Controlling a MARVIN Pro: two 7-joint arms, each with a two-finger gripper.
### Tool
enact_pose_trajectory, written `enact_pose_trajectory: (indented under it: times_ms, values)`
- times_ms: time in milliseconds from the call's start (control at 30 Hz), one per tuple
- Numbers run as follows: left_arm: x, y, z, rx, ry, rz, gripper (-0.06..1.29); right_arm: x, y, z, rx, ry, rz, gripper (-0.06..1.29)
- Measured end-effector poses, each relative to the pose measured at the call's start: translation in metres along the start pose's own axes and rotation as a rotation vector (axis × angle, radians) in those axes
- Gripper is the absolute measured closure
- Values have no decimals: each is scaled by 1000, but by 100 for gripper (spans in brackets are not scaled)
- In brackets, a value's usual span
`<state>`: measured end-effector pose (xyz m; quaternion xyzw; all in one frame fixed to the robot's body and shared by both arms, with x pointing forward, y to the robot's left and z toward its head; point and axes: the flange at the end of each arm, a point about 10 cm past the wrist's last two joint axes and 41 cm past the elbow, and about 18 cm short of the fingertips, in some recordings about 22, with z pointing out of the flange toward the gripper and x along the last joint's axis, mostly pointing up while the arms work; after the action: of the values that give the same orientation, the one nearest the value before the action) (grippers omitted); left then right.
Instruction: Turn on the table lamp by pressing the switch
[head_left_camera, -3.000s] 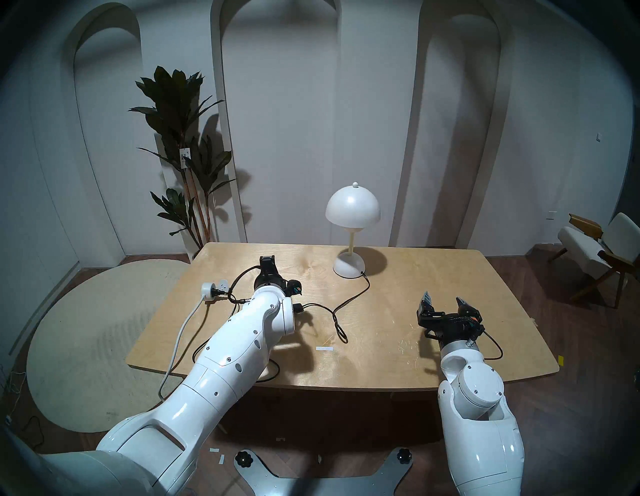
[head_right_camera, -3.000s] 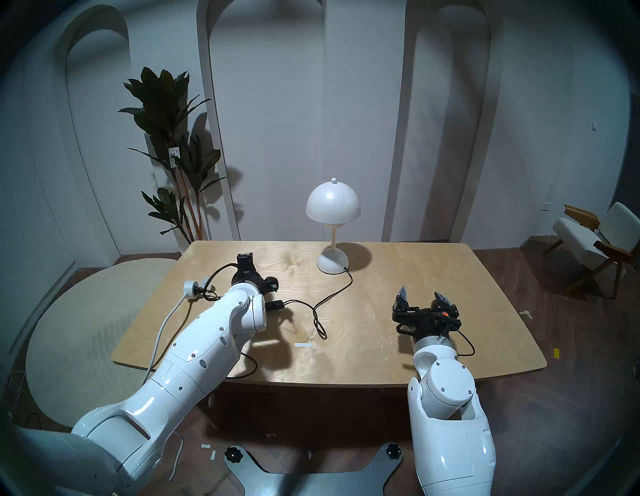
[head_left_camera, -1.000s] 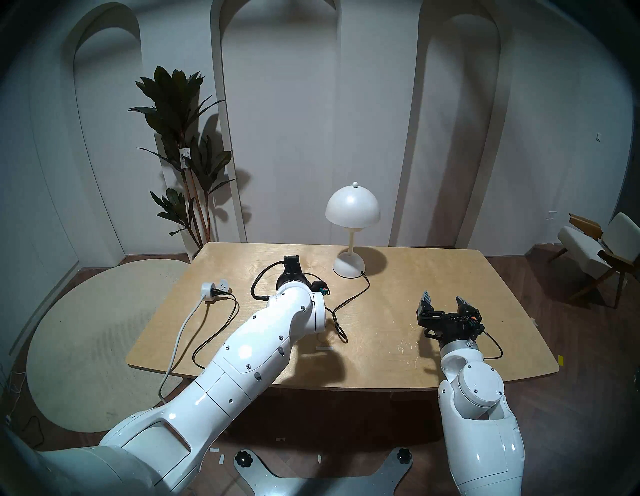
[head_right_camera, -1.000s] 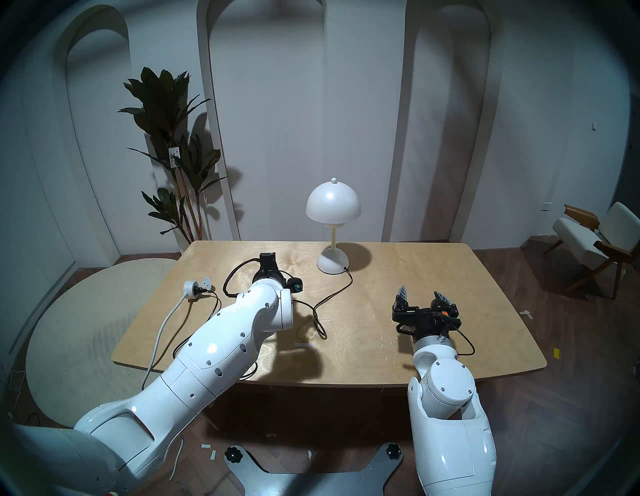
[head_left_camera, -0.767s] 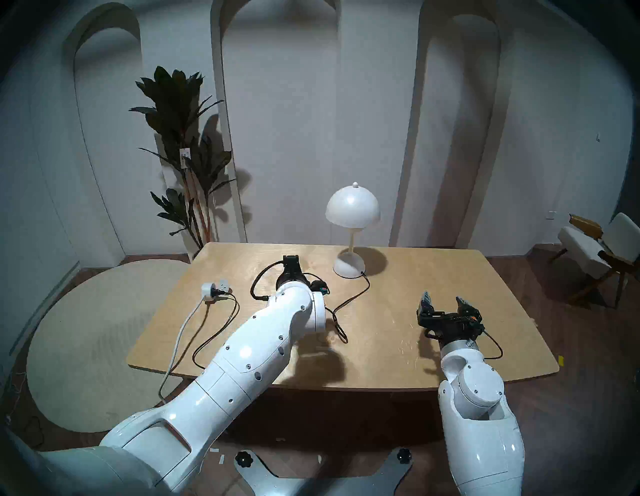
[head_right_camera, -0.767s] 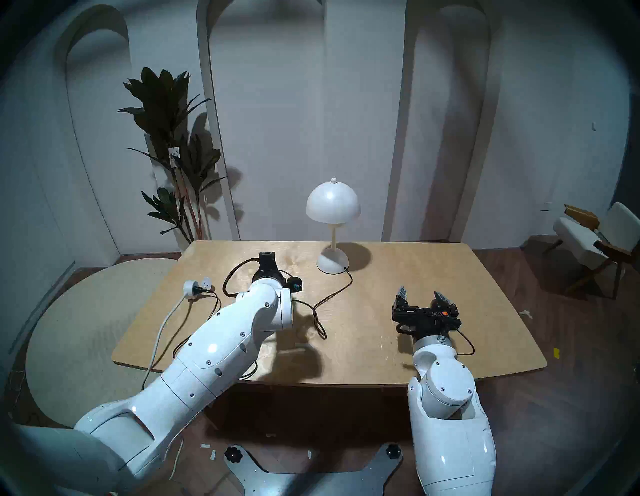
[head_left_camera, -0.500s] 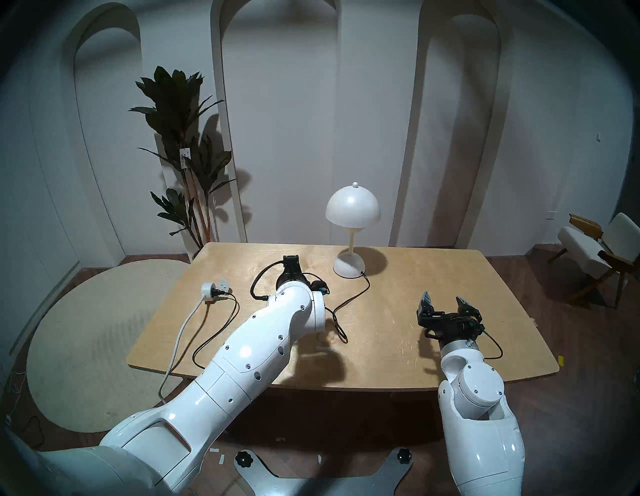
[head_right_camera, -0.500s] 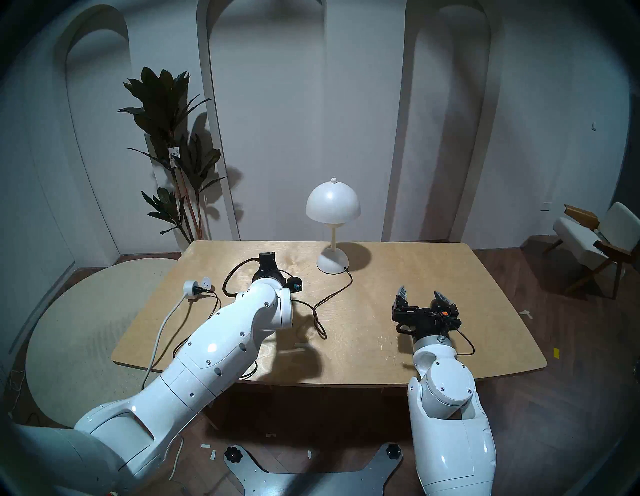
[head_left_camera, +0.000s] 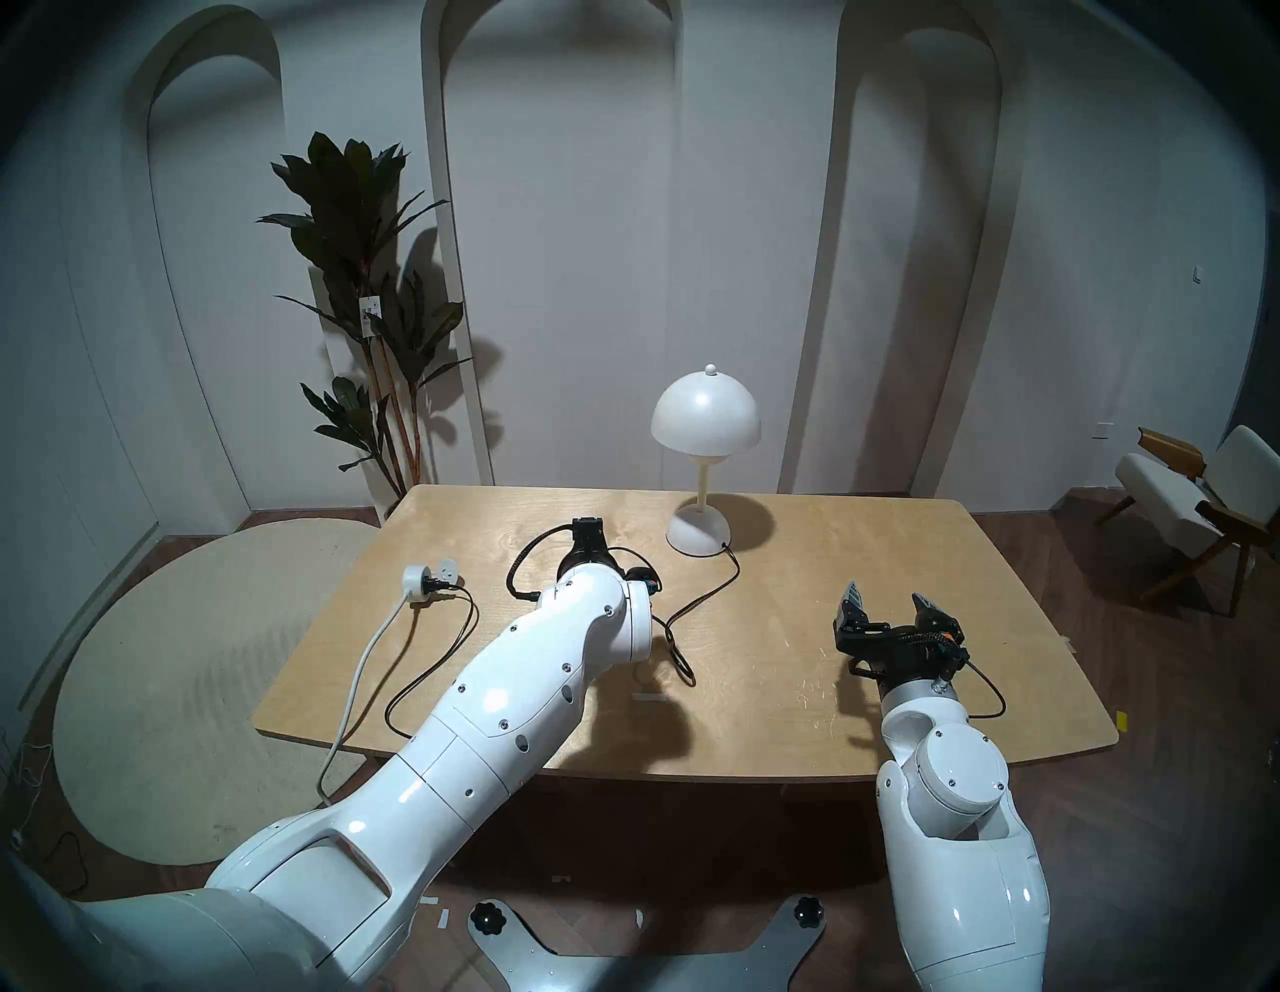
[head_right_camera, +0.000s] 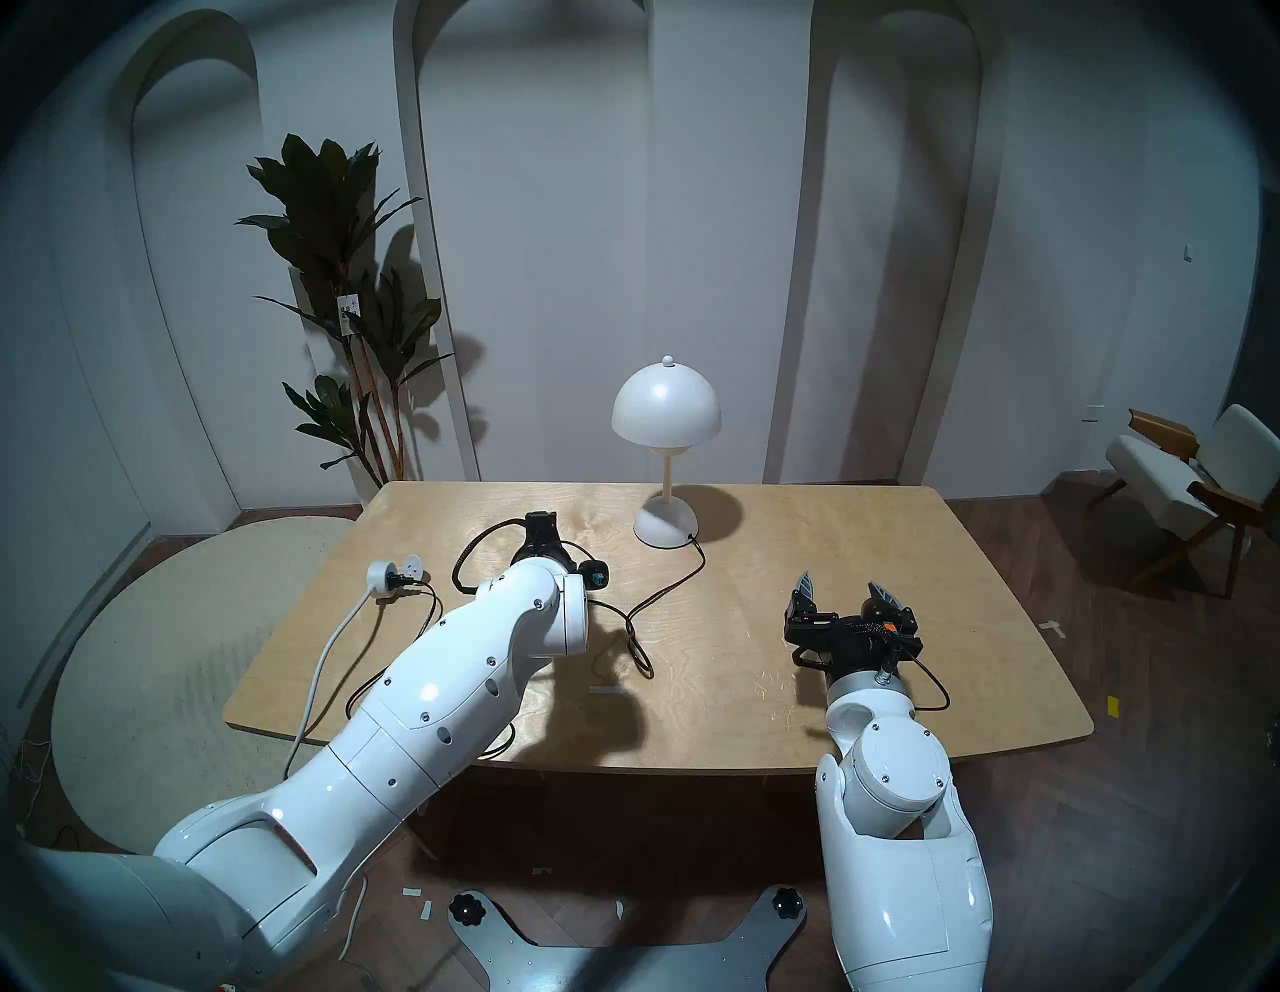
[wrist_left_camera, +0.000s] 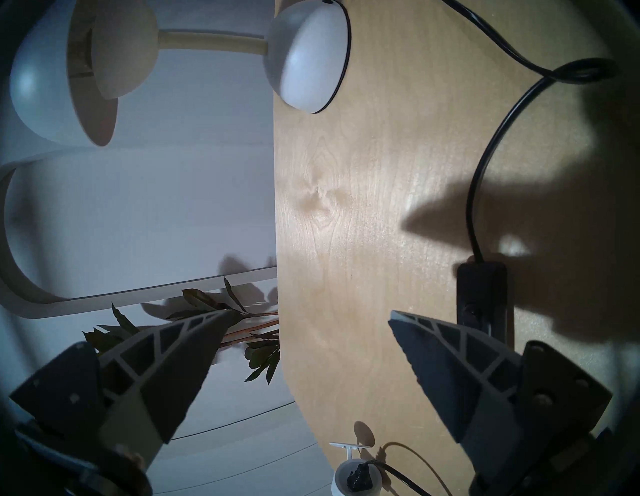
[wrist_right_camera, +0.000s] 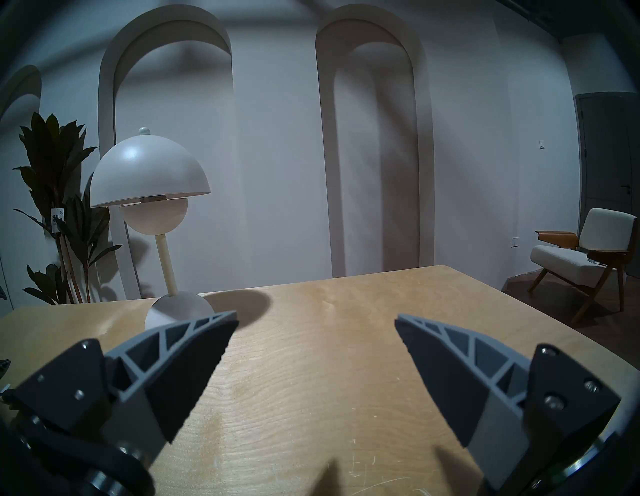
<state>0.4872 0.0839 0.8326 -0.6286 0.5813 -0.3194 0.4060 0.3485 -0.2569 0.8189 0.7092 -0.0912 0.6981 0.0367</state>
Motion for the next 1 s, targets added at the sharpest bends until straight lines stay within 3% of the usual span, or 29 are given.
enact_pose_trajectory:
  times_ms: [300, 1000]
  values:
    - [3, 2, 8, -15, 6, -14, 1, 0, 0, 0, 0, 0, 0, 0]
    - [8, 2, 7, 12, 12, -29, 1, 0, 0, 0, 0, 0, 0, 0]
